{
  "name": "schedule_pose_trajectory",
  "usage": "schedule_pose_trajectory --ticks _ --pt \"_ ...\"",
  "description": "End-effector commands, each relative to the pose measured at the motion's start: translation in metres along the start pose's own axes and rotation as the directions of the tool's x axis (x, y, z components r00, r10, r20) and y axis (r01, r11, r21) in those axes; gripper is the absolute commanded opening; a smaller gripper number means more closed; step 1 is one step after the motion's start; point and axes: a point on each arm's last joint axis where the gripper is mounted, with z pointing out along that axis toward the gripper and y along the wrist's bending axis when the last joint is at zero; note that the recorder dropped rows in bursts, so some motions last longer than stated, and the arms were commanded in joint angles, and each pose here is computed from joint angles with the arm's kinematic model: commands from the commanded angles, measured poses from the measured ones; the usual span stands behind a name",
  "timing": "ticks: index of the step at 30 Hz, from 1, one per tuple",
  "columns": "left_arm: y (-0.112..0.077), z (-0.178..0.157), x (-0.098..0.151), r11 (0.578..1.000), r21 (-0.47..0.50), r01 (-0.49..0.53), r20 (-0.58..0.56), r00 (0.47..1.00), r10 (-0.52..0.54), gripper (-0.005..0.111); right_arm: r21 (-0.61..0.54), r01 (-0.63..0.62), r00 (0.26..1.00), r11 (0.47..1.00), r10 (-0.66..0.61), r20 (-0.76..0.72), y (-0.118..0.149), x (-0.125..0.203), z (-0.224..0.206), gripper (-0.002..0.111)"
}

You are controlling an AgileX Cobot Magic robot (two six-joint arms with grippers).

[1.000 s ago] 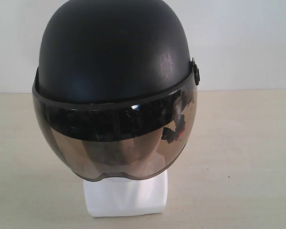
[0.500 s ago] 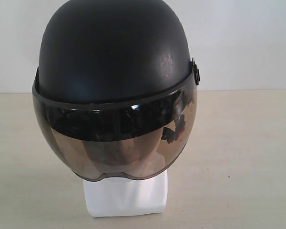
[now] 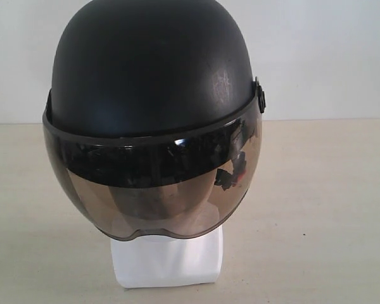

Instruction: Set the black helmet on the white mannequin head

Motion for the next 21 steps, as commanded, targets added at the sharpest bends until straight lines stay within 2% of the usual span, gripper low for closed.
schedule_pose_trajectory --ticks 1,15,19,21 --pt "0.0001 0.0002 0.0012 1.0 -0.001 0.002 -0.002 1.0 -0.002 0.004 0.003 0.007 1.0 1.0 -0.008 0.01 0.0002 0.0 -0.0011 0.0" --pt "0.0001 0.0002 0.0012 1.0 -0.001 0.002 -0.002 1.0 -0.002 0.004 0.003 0.01 1.0 1.0 -0.01 0.01 0.0002 0.0 -0.0011 0.0" --pt "0.0001 0.0002 0.0012 1.0 -0.001 0.002 -0.002 1.0 -0.002 0.004 0.072 0.104 0.994 0.992 -0.106 0.015 -0.0047 0.0005 -0.0041 0.0" --pt "0.0001 0.0002 0.0012 1.0 -0.001 0.002 -0.002 1.0 -0.002 0.004 0.144 0.127 0.982 0.981 -0.145 0.122 -0.0085 -0.0015 -0.0081 0.0"
